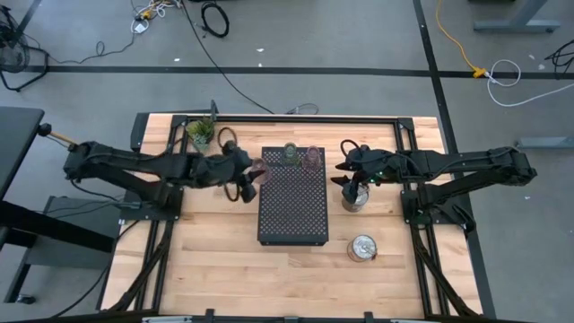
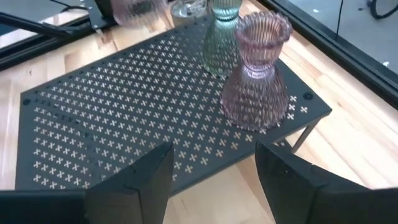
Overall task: Pick & Place candle stick holders
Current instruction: Put the pink glass candle holder on the shelf
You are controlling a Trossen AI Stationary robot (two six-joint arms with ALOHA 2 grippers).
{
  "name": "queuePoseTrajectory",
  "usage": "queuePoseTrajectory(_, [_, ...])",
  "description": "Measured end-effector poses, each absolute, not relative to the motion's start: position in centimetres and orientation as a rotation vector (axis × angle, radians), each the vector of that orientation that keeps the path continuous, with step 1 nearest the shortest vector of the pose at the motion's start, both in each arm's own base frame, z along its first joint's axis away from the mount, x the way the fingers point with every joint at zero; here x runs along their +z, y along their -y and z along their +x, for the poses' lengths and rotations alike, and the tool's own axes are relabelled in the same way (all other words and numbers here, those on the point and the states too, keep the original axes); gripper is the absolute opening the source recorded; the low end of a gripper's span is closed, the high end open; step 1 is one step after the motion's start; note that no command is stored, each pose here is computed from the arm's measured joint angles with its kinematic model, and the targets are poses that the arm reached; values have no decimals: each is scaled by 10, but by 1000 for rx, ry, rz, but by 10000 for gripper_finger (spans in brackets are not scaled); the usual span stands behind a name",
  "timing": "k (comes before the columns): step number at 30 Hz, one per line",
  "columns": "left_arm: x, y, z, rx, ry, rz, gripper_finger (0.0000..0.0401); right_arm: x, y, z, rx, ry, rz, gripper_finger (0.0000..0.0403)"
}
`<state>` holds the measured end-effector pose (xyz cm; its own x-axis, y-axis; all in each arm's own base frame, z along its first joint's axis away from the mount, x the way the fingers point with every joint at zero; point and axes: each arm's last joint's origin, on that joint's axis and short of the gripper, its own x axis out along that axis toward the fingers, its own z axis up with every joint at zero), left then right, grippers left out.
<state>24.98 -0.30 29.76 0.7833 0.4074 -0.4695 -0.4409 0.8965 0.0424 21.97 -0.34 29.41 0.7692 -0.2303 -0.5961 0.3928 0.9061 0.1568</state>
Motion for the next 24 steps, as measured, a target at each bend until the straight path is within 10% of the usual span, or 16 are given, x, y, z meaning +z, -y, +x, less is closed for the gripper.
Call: queuePoseTrajectory(24, [282,-69,269,420,-511,-97,126,298,4,222,-371,-553,288,226])
